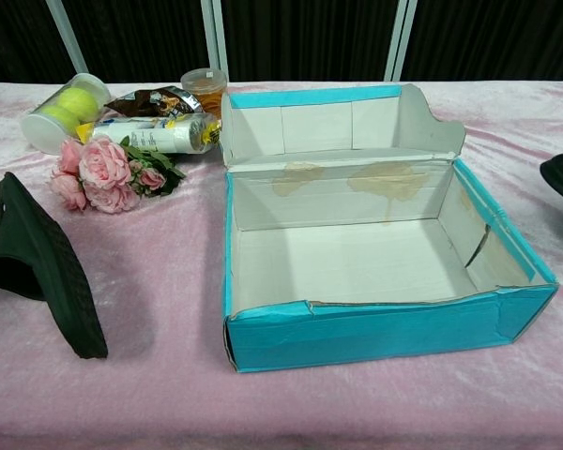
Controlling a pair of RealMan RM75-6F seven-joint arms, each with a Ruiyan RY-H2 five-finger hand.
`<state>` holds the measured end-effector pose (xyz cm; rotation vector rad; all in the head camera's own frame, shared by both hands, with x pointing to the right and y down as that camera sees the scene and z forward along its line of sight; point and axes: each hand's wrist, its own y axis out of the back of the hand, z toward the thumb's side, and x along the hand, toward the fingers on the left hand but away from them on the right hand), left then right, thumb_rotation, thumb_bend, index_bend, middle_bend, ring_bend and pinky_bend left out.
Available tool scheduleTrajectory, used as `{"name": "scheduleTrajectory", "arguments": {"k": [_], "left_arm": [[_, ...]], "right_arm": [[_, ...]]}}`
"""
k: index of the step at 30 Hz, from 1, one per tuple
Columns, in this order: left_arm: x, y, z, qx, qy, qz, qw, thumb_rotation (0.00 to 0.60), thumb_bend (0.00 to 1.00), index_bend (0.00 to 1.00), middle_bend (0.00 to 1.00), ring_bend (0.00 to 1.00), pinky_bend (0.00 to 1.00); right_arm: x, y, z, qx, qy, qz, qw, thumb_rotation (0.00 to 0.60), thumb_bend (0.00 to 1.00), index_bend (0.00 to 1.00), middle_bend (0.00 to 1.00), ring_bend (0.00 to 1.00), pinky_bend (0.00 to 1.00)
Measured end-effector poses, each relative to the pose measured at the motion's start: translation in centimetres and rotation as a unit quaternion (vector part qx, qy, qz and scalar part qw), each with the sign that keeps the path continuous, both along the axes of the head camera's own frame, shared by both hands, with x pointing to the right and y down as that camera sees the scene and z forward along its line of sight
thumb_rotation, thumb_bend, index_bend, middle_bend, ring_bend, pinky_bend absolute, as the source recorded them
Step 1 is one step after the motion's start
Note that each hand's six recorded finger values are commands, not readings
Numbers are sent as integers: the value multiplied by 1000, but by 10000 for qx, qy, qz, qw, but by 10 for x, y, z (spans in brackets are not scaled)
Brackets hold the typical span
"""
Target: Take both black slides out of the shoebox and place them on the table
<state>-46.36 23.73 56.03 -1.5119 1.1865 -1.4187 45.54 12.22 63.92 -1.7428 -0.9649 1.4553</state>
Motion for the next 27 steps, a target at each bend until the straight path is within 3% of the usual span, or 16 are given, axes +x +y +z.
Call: {"name": "scheduleTrajectory", "arguments": {"k": [6,9,10,11,13,15,17,23,27], "left_arm": [[2,3,1,-40,14,52,10000,600,0,124,137,64,137],[-2,7,2,-79,8,-8,10000,600,0,124,137,64,137],[-3,8,3,-90,4,-14,10000,600,0,124,137,64,137],[-4,9,3,-96,3,-23,10000,600,0,124,137,64,137],[-6,11,3,-95,6,-48,9999,600,0,124,136,63,137],[-9,12,3,-90,-3,-80,9999,600,0,124,136,63,137],[-11,13,4,-100,-35,-99,9999,600,0,124,134,63,137],[-11,11,6,-131,-140,-54,9998,600,0,124,129,62,132],[-11,10,4,-86,-153,-35,9998,600,0,124,131,63,121]], "right_arm": [[6,10,30,-328,-66,260,9991,600,478,587,337,233,269],[-11,4,40,-462,-96,54,9989,600,379,346,189,106,211],[-15,2,44,-531,-58,-1,9986,600,303,180,92,43,185],[-18,2,47,-612,-1,-47,9981,600,246,85,40,14,171],[-24,1,54,-797,169,-141,9966,600,143,0,0,0,156],[-30,0,56,-896,330,-225,9952,600,42,0,0,0,152],[-35,0,54,-948,442,-275,9941,600,4,0,0,0,152],[-39,6,33,-1097,886,-394,9892,600,0,0,0,0,151],[-36,18,6,-1041,938,-296,9897,600,7,0,0,0,151]]}}
